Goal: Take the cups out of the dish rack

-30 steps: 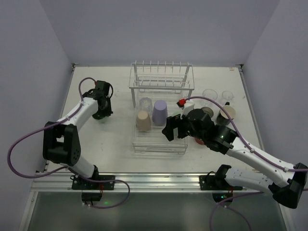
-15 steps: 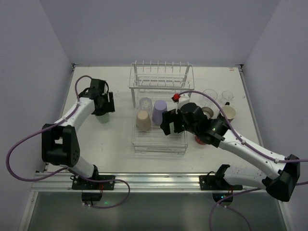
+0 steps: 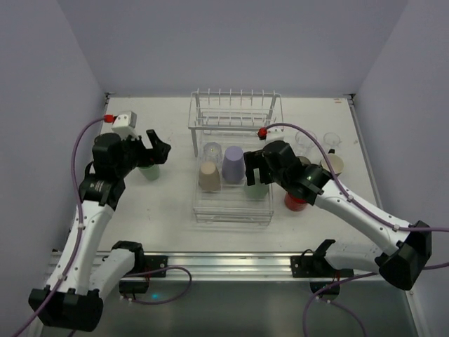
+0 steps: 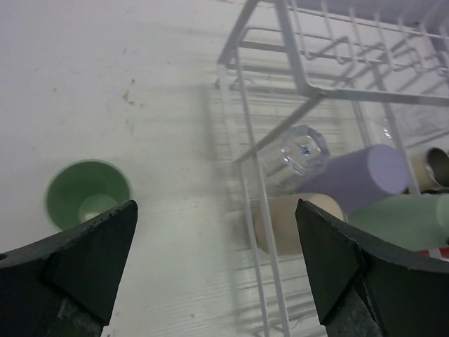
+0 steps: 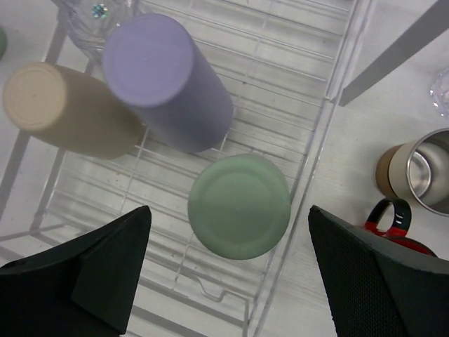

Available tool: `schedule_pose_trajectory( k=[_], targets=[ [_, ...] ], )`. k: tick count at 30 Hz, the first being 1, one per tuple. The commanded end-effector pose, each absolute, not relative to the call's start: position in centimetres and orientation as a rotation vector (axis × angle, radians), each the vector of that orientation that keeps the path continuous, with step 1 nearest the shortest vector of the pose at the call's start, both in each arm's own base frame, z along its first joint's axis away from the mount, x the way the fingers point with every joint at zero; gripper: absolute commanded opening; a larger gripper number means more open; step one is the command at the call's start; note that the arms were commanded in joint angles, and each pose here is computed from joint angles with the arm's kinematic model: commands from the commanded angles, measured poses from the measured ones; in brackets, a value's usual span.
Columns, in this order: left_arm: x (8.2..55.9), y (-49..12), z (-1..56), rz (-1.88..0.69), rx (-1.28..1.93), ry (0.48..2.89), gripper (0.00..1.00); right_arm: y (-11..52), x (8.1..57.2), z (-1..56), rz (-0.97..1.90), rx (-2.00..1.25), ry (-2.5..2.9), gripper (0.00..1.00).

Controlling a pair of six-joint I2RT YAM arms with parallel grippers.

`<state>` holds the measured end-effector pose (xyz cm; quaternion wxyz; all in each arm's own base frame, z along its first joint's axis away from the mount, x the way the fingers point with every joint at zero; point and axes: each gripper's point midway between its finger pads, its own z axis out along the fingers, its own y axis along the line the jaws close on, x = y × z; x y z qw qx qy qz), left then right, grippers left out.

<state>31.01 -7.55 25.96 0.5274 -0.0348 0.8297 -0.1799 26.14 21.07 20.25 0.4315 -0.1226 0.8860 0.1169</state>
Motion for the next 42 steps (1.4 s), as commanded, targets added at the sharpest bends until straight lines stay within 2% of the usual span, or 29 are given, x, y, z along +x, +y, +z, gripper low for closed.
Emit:
schedule_pose_trajectory(
  k=[1, 5, 9, 12, 13, 17, 21, 26, 31, 36, 42],
  targets=[
    [27.4, -11.0, 25.3, -0.675, 0.05, 1.947, 0.98, 19.5, 27.3, 19.8, 0.178, -0.277, 2.227, 0.96],
    [23.8, -12.3, 24.6, -0.778, 0.124, 1.906, 0.98, 19.6, 27.9, 18.6, 0.148, -0.278, 2.261, 0.93],
    [21.7, -12.7, 23.7, -0.823, 0.146, 1.903, 0.98, 20.5, 28.2, 17.7, 0.154, -0.292, 2.297, 0.85],
    [20.6, -13.0, 23.4, -0.862, 0.144, 1.908, 0.98, 21.0, 28.4, 17.5, 0.164, -0.289, 2.312, 0.72],
    [20.2, -13.5, 23.4, -0.9, 0.162, 1.909, 0.98, 20.9, 28.4, 17.4, 0.161, -0.284, 2.313, 0.63],
    [18.8, -15.1, 24.1, -1.045, 0.217, 1.896, 0.99, 20.8, 28.5, 19.5, 0.207, -0.225, 2.25, 0.44],
    [17.5, -17.1, 26.1, -1.258, 0.284, 1.827, 0.99, 20.9, 28.0, 23.2, 0.332, -0.168, 2.132, 0.34],
    [16.2, -18.1, 28.8, -1.389, 0.328, 1.731, 1.0, 21.7, 26.0, 27.6, 0.594, -0.121, 1.971, 0.32],
    [15.4, -19.4, 28.5, -1.515, 0.347, 1.719, 0.98, 23.8, 21.6, 34.9, 1.063, -0.107, 1.689, 0.32],
    [13.5, -21.9, 30.4, -1.637, 0.403, 1.644, 0.95, 26.9, 18.1, 37.3, 1.386, -0.222, 1.601, 0.32],
    [13.0, -22.9, 31.5, -1.699, 0.41, 1.583, 0.89, 29.0, 17.5, 37.2, 1.509, -0.261, 1.608, 0.32]
  ],
)
